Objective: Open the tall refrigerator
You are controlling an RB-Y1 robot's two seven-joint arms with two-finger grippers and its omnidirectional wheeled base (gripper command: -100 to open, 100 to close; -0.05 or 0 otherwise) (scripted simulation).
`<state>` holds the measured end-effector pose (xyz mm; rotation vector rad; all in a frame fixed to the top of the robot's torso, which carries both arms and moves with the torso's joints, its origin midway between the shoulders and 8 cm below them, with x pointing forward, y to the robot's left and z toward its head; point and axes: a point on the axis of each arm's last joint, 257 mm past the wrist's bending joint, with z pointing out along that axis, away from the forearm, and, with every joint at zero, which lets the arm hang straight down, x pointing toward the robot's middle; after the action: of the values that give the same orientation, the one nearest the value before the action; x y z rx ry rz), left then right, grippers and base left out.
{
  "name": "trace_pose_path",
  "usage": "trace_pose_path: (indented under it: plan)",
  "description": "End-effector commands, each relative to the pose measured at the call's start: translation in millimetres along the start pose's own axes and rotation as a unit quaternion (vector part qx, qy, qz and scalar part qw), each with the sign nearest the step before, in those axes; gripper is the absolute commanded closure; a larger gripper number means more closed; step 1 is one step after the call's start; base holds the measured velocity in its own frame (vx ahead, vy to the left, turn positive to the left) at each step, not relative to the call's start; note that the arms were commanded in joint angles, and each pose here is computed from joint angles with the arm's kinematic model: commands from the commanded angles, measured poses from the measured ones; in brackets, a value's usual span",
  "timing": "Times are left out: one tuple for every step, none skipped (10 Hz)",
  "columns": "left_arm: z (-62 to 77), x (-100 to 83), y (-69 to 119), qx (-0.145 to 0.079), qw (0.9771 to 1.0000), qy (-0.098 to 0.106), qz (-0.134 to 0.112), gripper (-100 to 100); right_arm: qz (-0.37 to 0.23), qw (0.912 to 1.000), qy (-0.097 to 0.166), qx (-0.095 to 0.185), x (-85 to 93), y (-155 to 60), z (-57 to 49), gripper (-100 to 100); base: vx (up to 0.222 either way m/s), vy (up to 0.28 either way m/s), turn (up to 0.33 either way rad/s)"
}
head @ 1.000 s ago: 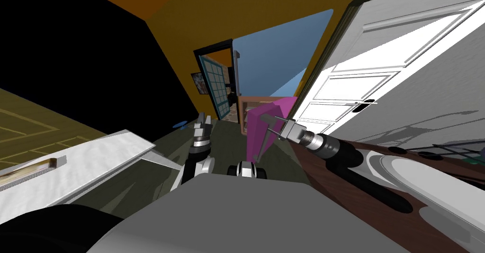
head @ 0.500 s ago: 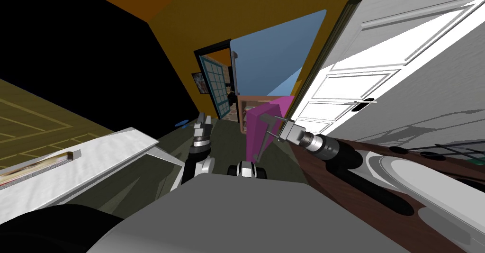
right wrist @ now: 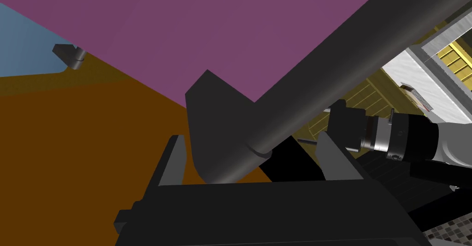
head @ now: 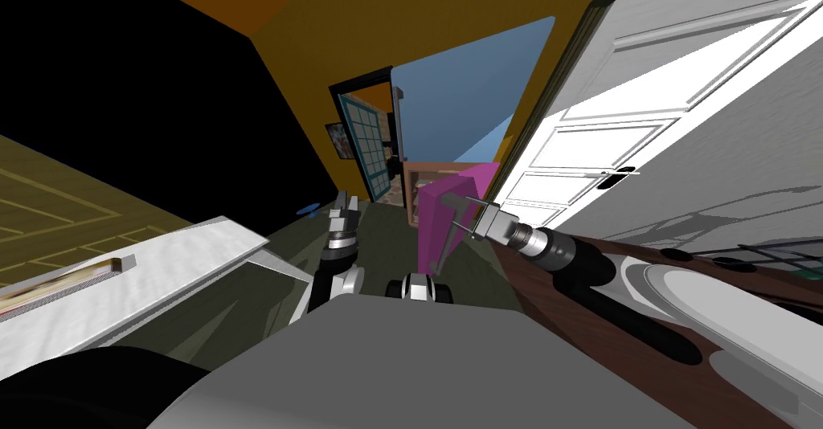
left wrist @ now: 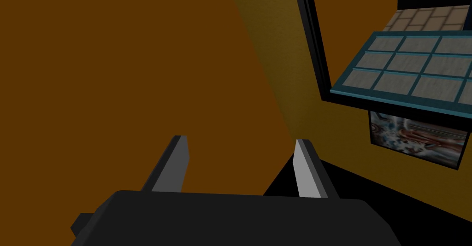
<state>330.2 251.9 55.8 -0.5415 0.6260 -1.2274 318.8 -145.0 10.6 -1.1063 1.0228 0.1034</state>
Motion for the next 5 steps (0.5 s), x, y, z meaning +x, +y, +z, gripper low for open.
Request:
trace_pose_path:
  plan:
    - [0.0, 0.0, 0.0, 0.000, 1.0000, 0.000, 0.000, 0, 0.000, 0.9998, -0.014, -0.015, -10.0, 11.2, 2.4, 100, -0.100, -0.229, 0.169]
    - [0.0, 0.0, 0.0, 0.000, 1.0000, 0.000, 0.000, 0, 0.000, 0.9996, -0.018, -0.020, -13.3, 15.0, 3.1, 100, -0.153, -0.215, 0.141]
    - [0.0, 0.0, 0.0, 0.000, 1.0000, 0.000, 0.000, 0, 0.000, 0.9994, -0.023, -0.025, -16.7, 18.6, 3.8, 100, -0.158, -0.217, 0.110]
    - [0.0, 0.0, 0.0, 0.000, 1.0000, 0.000, 0.000, 0, -0.001, 0.9992, -0.028, -0.029, -20.1, 22.3, 4.4, 100, -0.133, -0.184, 0.082]
    - [0.0, 0.0, 0.0, 0.000, 1.0000, 0.000, 0.000, 0, -0.001, 0.9989, -0.032, -0.034, -23.6, 26.0, 4.9, 100, -0.106, -0.157, 0.087]
